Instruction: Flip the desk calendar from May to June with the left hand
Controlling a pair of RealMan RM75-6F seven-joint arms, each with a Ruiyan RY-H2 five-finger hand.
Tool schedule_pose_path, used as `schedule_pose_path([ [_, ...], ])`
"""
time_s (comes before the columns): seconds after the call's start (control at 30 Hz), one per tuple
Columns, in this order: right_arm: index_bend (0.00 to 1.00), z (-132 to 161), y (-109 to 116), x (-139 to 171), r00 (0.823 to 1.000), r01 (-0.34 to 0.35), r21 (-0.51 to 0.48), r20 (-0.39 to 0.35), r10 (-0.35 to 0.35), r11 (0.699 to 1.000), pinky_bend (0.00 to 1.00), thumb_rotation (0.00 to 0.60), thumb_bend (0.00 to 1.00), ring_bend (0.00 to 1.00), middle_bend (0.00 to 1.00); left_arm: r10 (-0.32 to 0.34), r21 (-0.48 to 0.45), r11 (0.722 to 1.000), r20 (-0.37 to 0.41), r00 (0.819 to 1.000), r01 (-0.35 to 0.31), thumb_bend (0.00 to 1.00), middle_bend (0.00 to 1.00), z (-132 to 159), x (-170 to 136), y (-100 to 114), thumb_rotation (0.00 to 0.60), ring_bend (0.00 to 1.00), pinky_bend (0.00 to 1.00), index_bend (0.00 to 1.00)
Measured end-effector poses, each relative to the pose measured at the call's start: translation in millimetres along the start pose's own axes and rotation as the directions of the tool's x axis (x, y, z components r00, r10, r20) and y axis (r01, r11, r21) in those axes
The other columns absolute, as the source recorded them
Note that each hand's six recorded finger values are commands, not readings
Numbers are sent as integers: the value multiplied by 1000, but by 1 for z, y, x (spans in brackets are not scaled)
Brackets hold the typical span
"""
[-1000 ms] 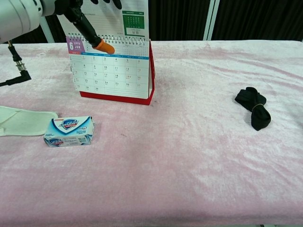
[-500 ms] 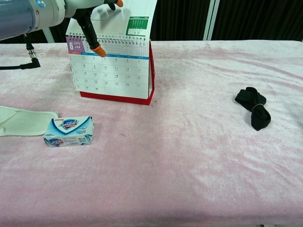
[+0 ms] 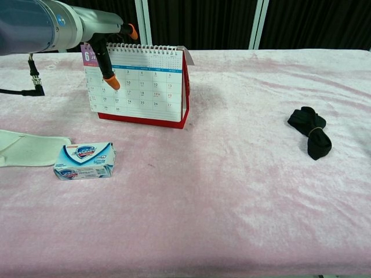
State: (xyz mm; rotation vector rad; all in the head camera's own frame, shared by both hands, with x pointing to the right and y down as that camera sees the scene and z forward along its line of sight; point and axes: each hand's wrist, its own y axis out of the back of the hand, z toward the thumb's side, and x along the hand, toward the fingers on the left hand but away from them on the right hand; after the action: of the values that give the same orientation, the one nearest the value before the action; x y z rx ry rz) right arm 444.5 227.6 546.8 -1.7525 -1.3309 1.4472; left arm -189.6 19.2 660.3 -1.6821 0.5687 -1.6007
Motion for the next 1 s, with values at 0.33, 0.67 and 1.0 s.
schedule_pose_path([
  [0.33,0,0,0,0,1000,1,-3,1,-1,1000,100,600,86,0,0,-16,-17,1000,-1,1000,16,1,403,-2,-2,-1,600,326,337,38],
  [0.67,0,0,1,1,1000,1,-4,-2,-1,1000,100,600,86,0,0,12,-39,999,-10,1000,-13,1,159,-6,-2,4,600,105,172,0],
  [1.0,0,0,1,1,1000,4,7,-10,-4,1000,100,600,86,0,0,191,-158,970,23,981,-185,1,99,-15,-21,31,600,56,121,0],
])
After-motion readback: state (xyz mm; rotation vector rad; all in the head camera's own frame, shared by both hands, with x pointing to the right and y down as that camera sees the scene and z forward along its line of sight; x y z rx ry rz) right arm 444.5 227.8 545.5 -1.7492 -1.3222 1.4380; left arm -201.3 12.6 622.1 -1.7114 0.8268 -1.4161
